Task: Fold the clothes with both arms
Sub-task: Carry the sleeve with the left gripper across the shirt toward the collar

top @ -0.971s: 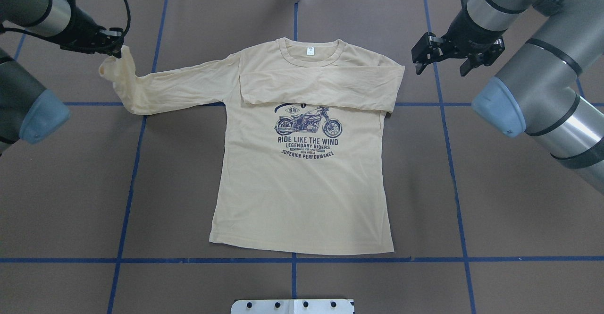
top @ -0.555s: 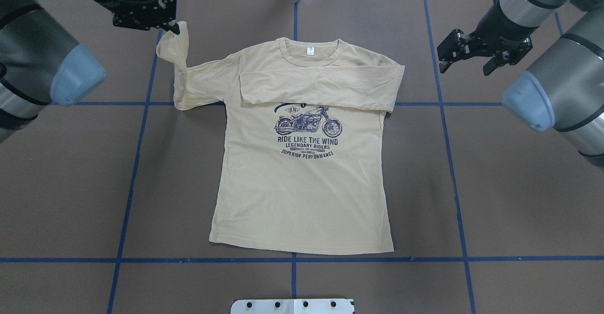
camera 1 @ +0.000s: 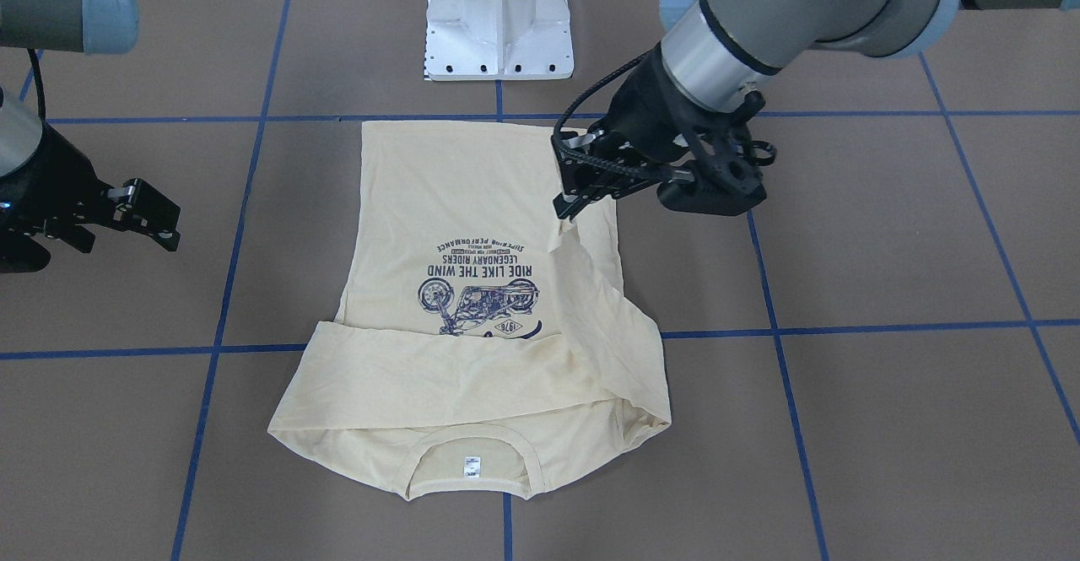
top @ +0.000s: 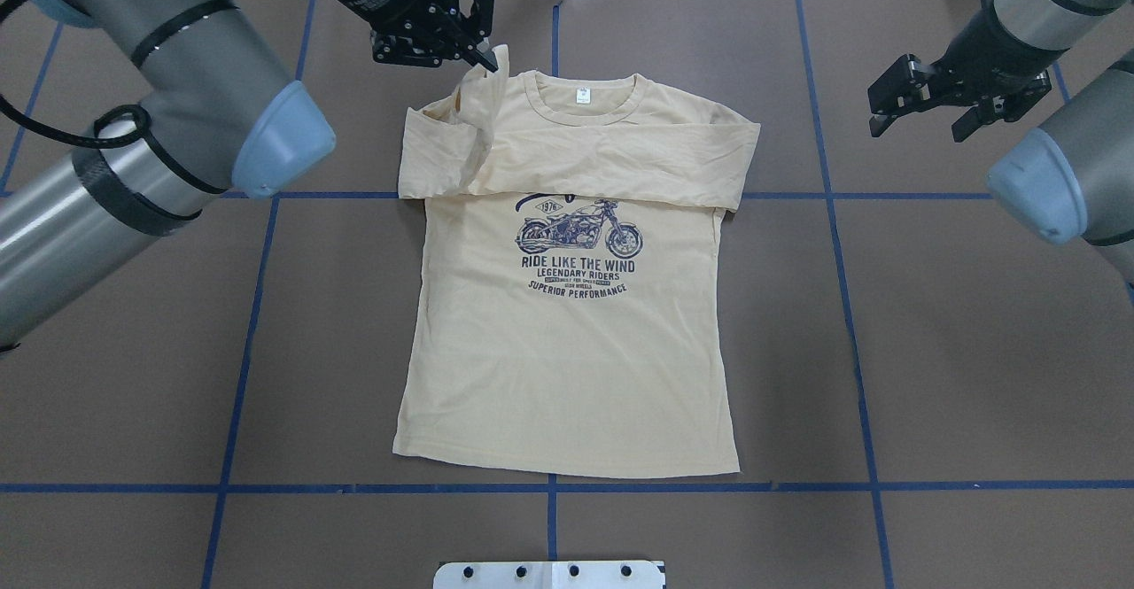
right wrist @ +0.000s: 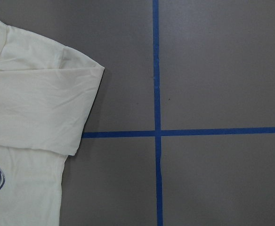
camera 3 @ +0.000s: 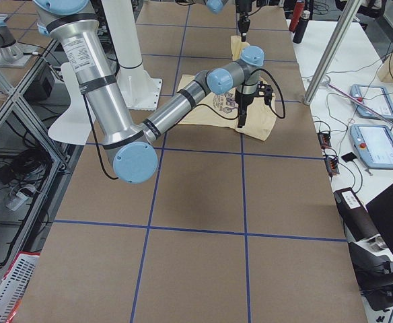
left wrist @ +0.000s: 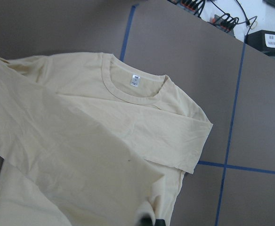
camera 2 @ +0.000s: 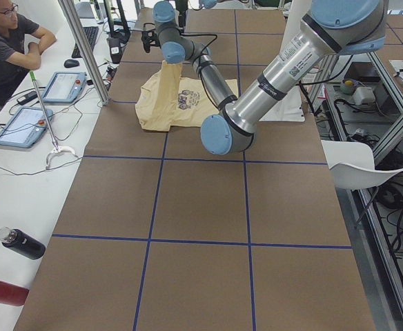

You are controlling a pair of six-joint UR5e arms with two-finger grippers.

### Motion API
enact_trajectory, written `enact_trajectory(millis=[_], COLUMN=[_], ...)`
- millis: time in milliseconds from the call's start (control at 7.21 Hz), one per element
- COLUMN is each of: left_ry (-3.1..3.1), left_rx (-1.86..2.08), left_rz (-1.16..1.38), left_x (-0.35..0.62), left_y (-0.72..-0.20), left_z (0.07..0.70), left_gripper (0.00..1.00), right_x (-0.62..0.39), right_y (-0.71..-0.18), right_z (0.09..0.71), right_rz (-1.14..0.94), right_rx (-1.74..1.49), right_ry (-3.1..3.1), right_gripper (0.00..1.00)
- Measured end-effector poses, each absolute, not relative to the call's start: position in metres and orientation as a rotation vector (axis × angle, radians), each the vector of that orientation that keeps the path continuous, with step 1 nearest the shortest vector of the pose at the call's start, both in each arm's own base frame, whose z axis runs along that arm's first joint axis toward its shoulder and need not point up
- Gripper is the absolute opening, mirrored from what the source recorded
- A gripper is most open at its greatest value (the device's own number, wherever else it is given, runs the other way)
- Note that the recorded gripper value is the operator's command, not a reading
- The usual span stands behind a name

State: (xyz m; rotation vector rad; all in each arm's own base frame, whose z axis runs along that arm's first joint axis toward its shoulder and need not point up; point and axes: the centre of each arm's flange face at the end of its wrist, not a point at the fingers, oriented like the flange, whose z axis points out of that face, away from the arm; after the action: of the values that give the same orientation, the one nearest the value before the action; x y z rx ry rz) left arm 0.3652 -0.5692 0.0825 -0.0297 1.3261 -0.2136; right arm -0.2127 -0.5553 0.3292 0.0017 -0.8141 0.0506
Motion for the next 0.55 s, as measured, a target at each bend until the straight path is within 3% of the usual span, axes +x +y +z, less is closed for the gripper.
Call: enact_trajectory(millis=[555], left_ry=[1.389], left_rx=[0.025], left_rz=[-0.181], left_x=[0.438], left_y=[-0.621], left_z=[0.106], left_gripper=[0.0], right_x=[-0.215], right_y=[-0.559], right_z=[0.33], right_rz=[0.048], right_rx=[0.001], right_ry=[-0.815], right_gripper=[1.0])
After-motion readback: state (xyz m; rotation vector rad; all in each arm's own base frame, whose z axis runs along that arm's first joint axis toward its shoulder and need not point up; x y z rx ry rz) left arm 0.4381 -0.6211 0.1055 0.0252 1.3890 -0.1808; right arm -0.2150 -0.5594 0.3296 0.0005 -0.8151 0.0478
